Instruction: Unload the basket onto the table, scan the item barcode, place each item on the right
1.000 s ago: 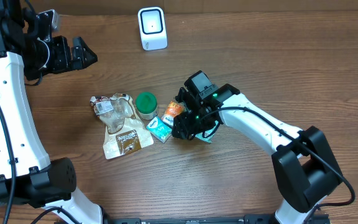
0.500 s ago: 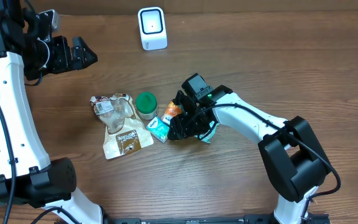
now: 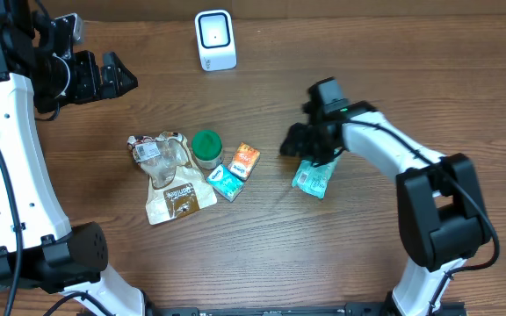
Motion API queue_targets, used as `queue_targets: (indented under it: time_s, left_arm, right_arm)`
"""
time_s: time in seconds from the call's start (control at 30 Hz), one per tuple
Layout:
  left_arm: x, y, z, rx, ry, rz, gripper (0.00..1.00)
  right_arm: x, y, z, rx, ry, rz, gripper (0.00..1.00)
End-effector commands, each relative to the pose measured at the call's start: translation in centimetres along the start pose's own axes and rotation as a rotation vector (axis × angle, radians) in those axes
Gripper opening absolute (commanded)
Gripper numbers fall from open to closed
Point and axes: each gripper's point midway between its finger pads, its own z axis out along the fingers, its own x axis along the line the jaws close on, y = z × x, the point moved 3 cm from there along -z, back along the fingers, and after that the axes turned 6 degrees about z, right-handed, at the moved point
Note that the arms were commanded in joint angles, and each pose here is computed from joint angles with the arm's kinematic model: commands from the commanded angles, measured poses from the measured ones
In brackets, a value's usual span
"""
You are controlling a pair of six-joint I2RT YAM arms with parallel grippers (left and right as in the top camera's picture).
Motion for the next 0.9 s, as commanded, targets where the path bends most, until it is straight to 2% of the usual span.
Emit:
queue_targets:
  time_s: [0.0,0.17,0.37,0.47,0.5,0.57,0.7,0.87]
  left_arm:
    - [-0.5,0.2,-0.6,-0.023,-0.007,0.029,1.00]
    - [-0.5,0.2,-0.6,-0.023,-0.007,0.029,1.00]
    - [-0.5,0.2,-0.6,-0.023,-0.007,0.029,1.00]
    - [-0.5,0.2,-0.6,-0.023,-0.007,0.029,1.00]
    - [-0.5,0.2,-0.6,-0.023,-0.007,0.029,1.00]
    - [-0.5,0.2,-0.6,-0.023,-0.007,0.029,1.00]
    - [-0.5,0.2,-0.6,-0.023,-0.007,0.029,1.00]
    - [-0.5,0.2,-0.6,-0.023,-0.007,0.029,1.00]
  right_arm:
    - [-2.1,2.1,-1.5,-0.040,-0.021,0.099,0.52]
    - [-4.9,4.4,-4.3,-0.058,-0.040,0.190,0.52]
    - [-6.1,5.0,-7.5,-0.014,-0.046,0.110,0.54]
    - [-6.4,4.7,-9.3,0.033,-0.025,0.031,0.64]
    - [-6.6,3.9,-9.9,0.082,0.013,-0.043,0.73]
    - [-7.3,2.9,-10.1,0.136,0.040,-0.118,0.81]
    - [-9.3,1.5,-9.2,0.193,0.051,-0.192,0.81]
    - [-11.2,1.0,-7.8,0.210,0.055,-0.154,0.79]
